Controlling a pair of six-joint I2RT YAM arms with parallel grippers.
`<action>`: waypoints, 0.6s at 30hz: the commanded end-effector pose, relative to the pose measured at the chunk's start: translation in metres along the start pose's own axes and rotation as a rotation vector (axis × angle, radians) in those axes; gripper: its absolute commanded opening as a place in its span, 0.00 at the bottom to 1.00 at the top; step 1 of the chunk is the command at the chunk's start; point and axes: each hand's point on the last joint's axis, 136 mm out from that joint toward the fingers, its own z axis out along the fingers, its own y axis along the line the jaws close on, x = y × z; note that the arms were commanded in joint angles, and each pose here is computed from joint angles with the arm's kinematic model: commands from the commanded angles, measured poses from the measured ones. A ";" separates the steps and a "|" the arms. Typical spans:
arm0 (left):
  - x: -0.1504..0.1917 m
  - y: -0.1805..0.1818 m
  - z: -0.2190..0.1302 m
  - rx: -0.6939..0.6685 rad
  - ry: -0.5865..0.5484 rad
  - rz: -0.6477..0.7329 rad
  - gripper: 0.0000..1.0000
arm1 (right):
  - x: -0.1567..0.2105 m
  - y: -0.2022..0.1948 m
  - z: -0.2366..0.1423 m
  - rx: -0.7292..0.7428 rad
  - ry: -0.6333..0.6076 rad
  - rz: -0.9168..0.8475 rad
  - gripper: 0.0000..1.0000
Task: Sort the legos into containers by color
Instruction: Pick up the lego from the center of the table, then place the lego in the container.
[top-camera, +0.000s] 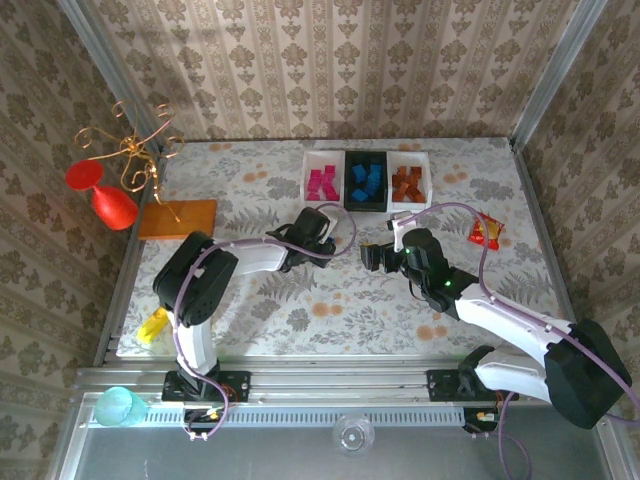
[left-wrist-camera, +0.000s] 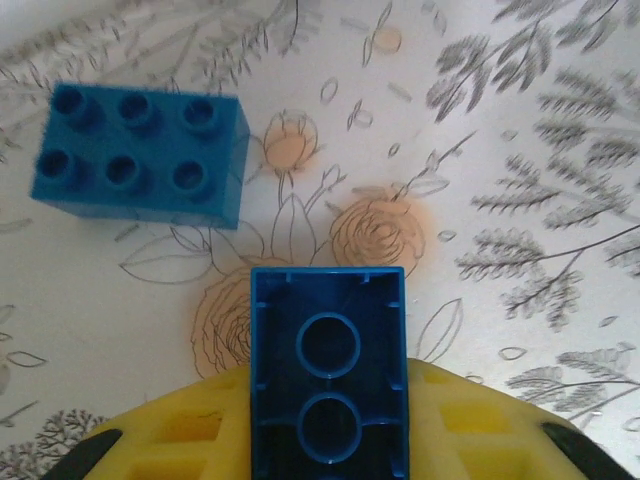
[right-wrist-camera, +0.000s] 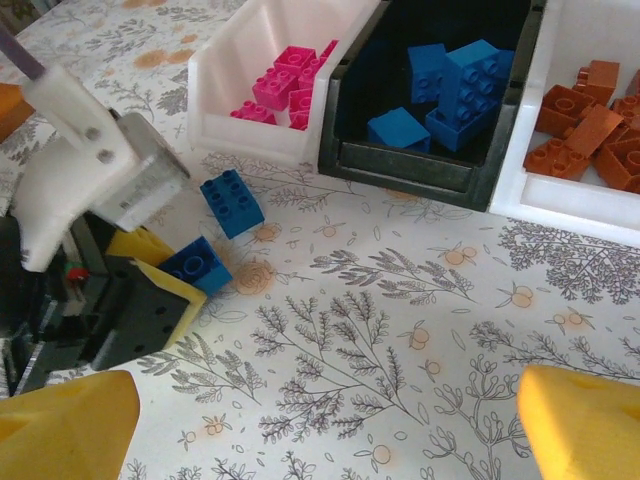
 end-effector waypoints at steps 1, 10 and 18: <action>-0.046 -0.003 -0.033 0.007 -0.159 -0.011 0.23 | -0.003 -0.004 -0.004 0.027 -0.014 -0.009 0.98; -0.133 -0.002 -0.055 0.040 -0.353 -0.002 0.22 | -0.007 -0.009 -0.011 0.044 -0.057 -0.002 0.98; -0.189 -0.005 -0.021 0.070 -0.370 0.016 0.23 | -0.016 -0.031 -0.019 0.162 -0.137 0.026 0.99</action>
